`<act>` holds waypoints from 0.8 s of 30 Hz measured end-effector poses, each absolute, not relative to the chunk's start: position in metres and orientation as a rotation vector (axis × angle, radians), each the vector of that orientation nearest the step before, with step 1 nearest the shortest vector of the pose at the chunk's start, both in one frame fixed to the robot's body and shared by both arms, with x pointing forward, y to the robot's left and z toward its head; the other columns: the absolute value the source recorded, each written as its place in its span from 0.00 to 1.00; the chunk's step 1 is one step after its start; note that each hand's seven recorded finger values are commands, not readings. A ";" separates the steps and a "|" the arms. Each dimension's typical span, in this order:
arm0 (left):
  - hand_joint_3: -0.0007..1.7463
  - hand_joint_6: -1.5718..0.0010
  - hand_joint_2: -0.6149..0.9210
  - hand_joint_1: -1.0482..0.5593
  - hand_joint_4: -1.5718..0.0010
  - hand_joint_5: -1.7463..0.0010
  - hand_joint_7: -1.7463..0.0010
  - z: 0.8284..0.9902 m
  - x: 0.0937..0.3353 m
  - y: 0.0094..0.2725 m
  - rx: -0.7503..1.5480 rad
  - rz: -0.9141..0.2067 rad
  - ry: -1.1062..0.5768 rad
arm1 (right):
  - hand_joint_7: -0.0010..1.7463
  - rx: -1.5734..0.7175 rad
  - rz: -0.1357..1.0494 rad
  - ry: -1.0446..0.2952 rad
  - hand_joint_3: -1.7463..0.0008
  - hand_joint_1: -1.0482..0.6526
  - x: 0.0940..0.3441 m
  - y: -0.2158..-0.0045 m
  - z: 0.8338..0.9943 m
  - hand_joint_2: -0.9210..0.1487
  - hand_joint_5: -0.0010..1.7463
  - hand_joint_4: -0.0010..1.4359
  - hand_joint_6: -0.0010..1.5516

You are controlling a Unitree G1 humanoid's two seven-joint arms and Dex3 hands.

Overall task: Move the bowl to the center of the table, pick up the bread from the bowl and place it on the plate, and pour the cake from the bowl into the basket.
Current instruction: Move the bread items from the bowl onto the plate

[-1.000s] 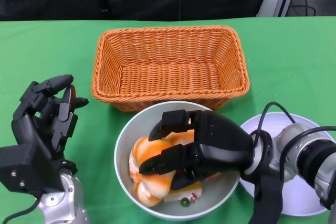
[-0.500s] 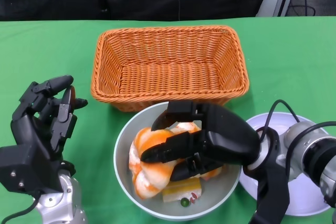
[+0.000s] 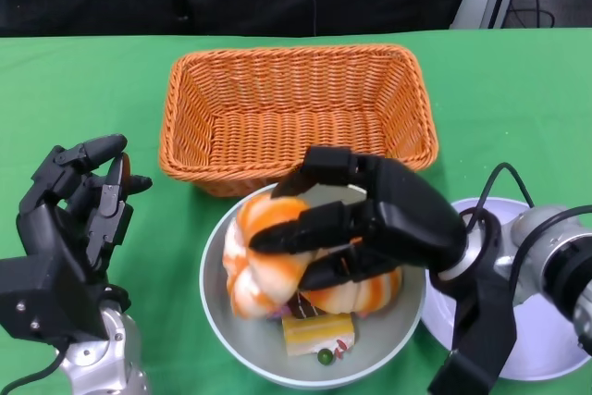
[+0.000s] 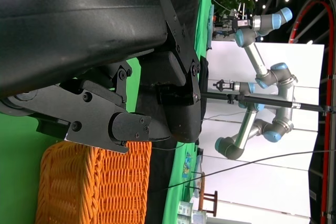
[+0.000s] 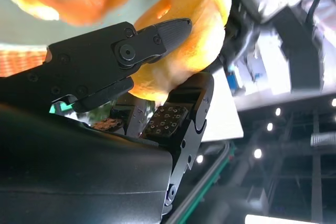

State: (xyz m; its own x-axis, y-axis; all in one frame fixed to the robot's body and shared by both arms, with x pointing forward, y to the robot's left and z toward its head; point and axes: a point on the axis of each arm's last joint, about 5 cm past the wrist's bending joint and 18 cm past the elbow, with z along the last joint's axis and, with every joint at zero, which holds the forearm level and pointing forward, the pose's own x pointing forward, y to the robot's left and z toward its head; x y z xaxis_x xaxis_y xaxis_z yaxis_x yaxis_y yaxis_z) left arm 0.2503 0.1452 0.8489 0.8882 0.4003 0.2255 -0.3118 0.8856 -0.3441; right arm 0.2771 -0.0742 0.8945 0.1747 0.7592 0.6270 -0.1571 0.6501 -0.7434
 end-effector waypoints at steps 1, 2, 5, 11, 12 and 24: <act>0.14 0.41 1.00 0.53 0.48 0.28 0.56 0.849 0.250 0.146 -0.305 0.373 -0.296 | 0.02 -0.579 0.667 -1.242 0.93 0.42 0.279 -0.076 0.898 0.00 0.56 0.52 0.75; 0.14 0.41 1.00 0.53 0.48 0.28 0.56 0.848 0.250 0.147 -0.303 0.374 -0.294 | 0.02 -0.563 0.631 -1.248 0.93 0.42 0.281 -0.079 0.901 0.00 0.56 0.53 0.75; 0.15 0.40 1.00 0.54 0.47 0.28 0.56 0.847 0.250 0.150 -0.296 0.377 -0.289 | 0.02 -0.544 0.580 -1.256 0.90 0.41 0.284 -0.083 0.906 0.00 0.56 0.53 0.75; 0.15 0.40 1.00 0.54 0.47 0.28 0.56 0.847 0.249 0.150 -0.293 0.376 -0.286 | 0.02 -0.517 0.554 -1.263 0.89 0.40 0.284 -0.083 0.907 0.00 0.57 0.53 0.75; 0.15 0.40 1.00 0.54 0.47 0.28 0.56 0.847 0.249 0.150 -0.292 0.376 -0.285 | 0.02 -0.516 0.554 -1.263 0.89 0.40 0.284 -0.083 0.907 0.00 0.57 0.53 0.75; 0.16 0.41 1.00 0.54 0.48 0.29 0.56 0.846 0.249 0.159 -0.283 0.360 -0.290 | 0.21 -0.382 0.318 -1.097 0.93 0.50 0.279 -0.120 0.907 0.00 0.69 0.53 0.69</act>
